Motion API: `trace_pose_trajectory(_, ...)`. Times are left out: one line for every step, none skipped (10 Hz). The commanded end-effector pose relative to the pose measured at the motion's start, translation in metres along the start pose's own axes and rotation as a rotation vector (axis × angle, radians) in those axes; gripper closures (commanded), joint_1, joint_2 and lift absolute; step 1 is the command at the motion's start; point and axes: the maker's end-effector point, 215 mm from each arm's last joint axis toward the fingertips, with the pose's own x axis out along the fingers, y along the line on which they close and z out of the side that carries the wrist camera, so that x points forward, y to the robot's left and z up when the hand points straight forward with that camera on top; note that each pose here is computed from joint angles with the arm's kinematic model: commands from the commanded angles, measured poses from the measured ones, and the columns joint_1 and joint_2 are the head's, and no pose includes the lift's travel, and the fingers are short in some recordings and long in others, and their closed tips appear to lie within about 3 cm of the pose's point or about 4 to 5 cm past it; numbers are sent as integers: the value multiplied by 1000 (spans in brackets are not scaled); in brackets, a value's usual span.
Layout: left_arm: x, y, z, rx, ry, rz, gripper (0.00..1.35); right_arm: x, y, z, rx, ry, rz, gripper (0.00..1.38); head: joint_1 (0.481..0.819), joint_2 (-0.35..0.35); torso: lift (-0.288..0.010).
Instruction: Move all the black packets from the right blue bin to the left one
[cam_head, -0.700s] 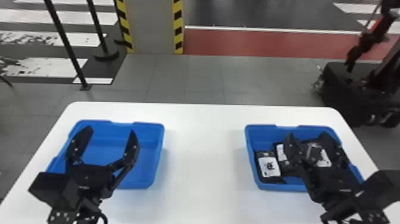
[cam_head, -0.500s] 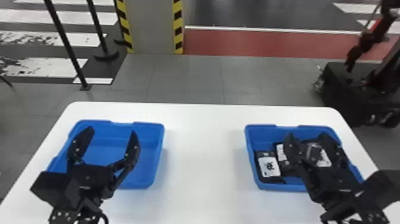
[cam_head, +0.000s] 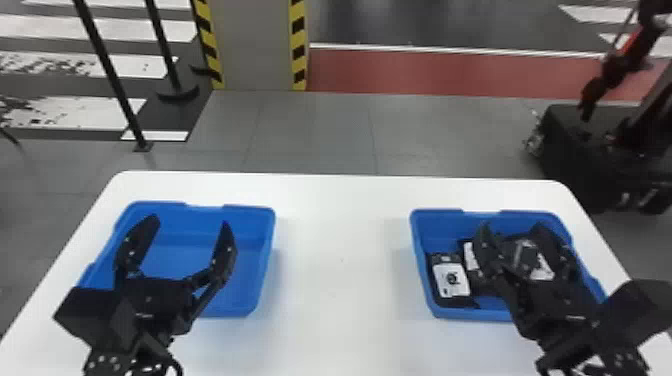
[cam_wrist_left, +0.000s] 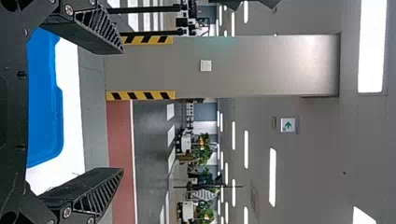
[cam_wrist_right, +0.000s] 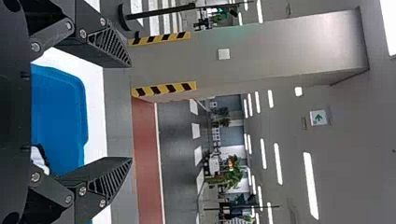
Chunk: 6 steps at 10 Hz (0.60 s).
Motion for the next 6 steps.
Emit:
trace_pose_trajectory(0,-1,0,-3,0,0,128,3,2,-29,24,128,6,340,695,-19,-110)
trace_pose_trajectory(0,-1,-1,-3,2,0,128,3,5,-41,26,203,17,340,695,-16,-110)
trace_pose_trajectory(1,-1,0,-3,2,0,128,2,5,-54,22,278,10,340,695,-11,-110)
trace_pose_trajectory(0,-3,-3,-9,9,-2,128,-2,0,-63,6,337,-13,340,695,-9,-110)
trace_pose_trajectory(0,-2,-3,-12,9,-1,128,-2,-6,-69,-15,371,-37,346,695,-9,-110)
trace_pose_trajectory(0,-2,-3,-15,8,0,128,-3,-9,-85,-13,427,-48,348,695,-16,-110)
